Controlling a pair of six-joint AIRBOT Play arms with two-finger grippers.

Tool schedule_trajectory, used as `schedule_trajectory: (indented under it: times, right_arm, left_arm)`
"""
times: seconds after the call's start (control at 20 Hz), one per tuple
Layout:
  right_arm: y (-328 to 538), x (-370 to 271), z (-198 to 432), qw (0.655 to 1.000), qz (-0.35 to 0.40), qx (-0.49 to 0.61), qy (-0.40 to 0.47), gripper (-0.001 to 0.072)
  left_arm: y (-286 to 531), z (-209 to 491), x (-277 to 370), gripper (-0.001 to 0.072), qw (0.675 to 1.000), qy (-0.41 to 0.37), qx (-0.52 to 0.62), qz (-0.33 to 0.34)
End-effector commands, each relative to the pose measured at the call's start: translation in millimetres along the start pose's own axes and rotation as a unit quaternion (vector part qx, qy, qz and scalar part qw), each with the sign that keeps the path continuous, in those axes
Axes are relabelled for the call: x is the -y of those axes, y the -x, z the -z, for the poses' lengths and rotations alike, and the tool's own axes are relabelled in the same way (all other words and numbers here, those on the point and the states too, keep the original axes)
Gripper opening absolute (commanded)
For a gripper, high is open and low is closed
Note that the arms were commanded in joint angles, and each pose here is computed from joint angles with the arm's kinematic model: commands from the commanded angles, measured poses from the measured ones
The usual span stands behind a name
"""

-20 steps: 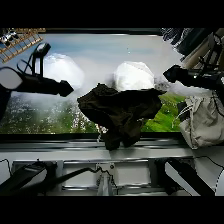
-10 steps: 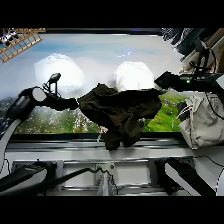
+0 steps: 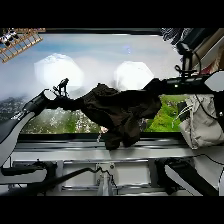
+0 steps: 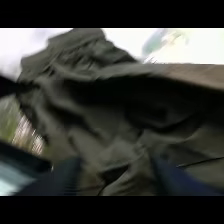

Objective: Fold the clothes and pants, and hang the long-sleeved shirts on hangers.

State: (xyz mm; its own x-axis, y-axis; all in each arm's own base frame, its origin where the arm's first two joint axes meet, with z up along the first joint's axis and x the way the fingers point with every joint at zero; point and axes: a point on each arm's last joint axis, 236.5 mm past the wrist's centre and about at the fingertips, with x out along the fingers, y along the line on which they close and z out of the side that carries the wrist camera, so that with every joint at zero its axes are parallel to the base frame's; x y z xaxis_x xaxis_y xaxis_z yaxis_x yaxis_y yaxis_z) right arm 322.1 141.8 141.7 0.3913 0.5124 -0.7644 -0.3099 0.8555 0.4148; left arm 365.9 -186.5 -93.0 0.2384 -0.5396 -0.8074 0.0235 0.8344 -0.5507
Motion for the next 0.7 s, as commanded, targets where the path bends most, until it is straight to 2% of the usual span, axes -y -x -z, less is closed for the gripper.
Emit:
schedule_trajectory:
  times: [0.0, 0.15, 0.2, 0.3, 0.35, 0.4, 0.65]
  right_arm:
    - [-6.5, -32.2, 41.8, 0.996, -0.029, -0.081, 0.035, 0.0332]
    - [-18.2, -62.2, 95.5, 0.991, -0.048, -0.124, 0.02, 0.038]
    - [-24.4, -68.2, 116.0, 0.99, -0.048, -0.136, 0.013, 0.0442]
    - [-40.2, -76.1, 159.2, 0.986, -0.043, -0.163, 0.007, 0.0517]
    - [-51.0, -78.8, 176.7, 0.984, -0.039, -0.174, 0.005, 0.0643]
    - [-63.7, -82.7, 186.9, 0.984, -0.038, -0.175, 0.0, 0.0704]
    - [-122.5, -108.7, 195.8, 0.984, -0.042, -0.166, -0.044, 0.0701]
  left_arm:
    - [7.7, -19.8, 24.0, 0.001, 0.998, -0.015, 0.042, 0.051]
    - [57.8, -48.4, 33.0, 0.0009, 0.991, -0.05, 0.111, 0.047]
    - [76.6, -57.0, 34.4, 0.0009, 0.988, -0.059, 0.135, 0.043]
    - [105.7, -67.2, 41.1, 0.001, 0.982, -0.068, 0.17, 0.046]
    - [115.2, -69.1, 45.9, 0.0009, 0.979, -0.073, 0.182, 0.048]
    - [123.4, -70.1, 51.2, 0.0009, 0.977, -0.08, 0.191, 0.051]
    - [144.1, -68.7, 71.8, 0.0009, 0.97, -0.102, 0.213, 0.061]
